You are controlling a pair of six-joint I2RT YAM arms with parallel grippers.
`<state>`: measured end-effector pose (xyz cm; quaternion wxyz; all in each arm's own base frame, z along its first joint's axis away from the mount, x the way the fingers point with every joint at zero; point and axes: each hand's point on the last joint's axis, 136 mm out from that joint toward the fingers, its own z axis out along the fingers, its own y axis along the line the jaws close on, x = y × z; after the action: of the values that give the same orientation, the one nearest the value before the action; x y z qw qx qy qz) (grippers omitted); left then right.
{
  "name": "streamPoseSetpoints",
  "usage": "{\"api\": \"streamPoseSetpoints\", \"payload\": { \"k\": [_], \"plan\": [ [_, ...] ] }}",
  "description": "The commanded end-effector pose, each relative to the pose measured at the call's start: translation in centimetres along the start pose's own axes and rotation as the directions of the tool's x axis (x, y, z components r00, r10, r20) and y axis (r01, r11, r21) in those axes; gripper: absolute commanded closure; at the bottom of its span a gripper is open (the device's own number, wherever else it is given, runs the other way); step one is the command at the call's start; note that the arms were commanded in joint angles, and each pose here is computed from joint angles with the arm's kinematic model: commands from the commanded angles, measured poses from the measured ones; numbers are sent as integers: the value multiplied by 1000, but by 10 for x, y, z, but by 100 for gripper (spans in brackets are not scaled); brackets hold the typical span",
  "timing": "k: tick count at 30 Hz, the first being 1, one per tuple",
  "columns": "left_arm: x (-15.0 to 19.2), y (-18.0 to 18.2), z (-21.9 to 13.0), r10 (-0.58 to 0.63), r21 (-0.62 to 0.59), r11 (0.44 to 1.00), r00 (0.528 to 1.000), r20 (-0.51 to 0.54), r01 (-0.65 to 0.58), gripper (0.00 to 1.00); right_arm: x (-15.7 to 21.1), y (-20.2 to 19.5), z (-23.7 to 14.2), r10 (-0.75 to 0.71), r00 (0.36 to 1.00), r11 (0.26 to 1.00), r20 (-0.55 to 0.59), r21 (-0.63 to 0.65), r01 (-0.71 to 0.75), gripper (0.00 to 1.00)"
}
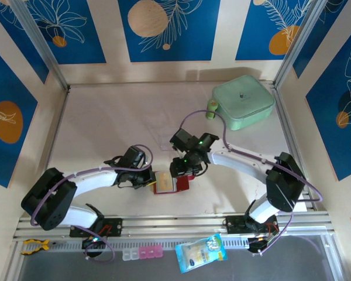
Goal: Take the credit cards out of the card holder
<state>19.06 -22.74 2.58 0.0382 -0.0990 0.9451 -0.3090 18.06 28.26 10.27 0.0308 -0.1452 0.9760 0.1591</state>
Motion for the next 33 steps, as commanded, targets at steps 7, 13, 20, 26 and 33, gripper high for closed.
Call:
{"api": "streamPoseSetpoints", "payload": {
  "k": [7, 13, 20, 26, 33],
  "plan": [
    [10, 15, 5, -5, -44, 999, 1000, -30, 4, 100, 7, -38, 29, 62, 996, 972, -65, 231, -46, 37],
    [11, 18, 11, -19, -39, 999, 999, -40, 18, 100, 11, -54, 44, 80, 993, 956, -88, 288, -51, 35],
    [12, 23, 10, -19, -56, 998, 999, -32, 18, 100, 15, -67, 57, 110, 988, 949, -108, 308, -72, 35],
    [13, 24, 10, -21, -60, 998, 999, -37, 19, 100, 19, -75, 71, 133, 983, 950, -124, 300, -90, 33],
    [12, 21, 8, -17, -58, 998, 999, -35, 15, 100, 28, -84, 88, 150, 977, 947, -150, 305, -99, 31]
  ]
}}
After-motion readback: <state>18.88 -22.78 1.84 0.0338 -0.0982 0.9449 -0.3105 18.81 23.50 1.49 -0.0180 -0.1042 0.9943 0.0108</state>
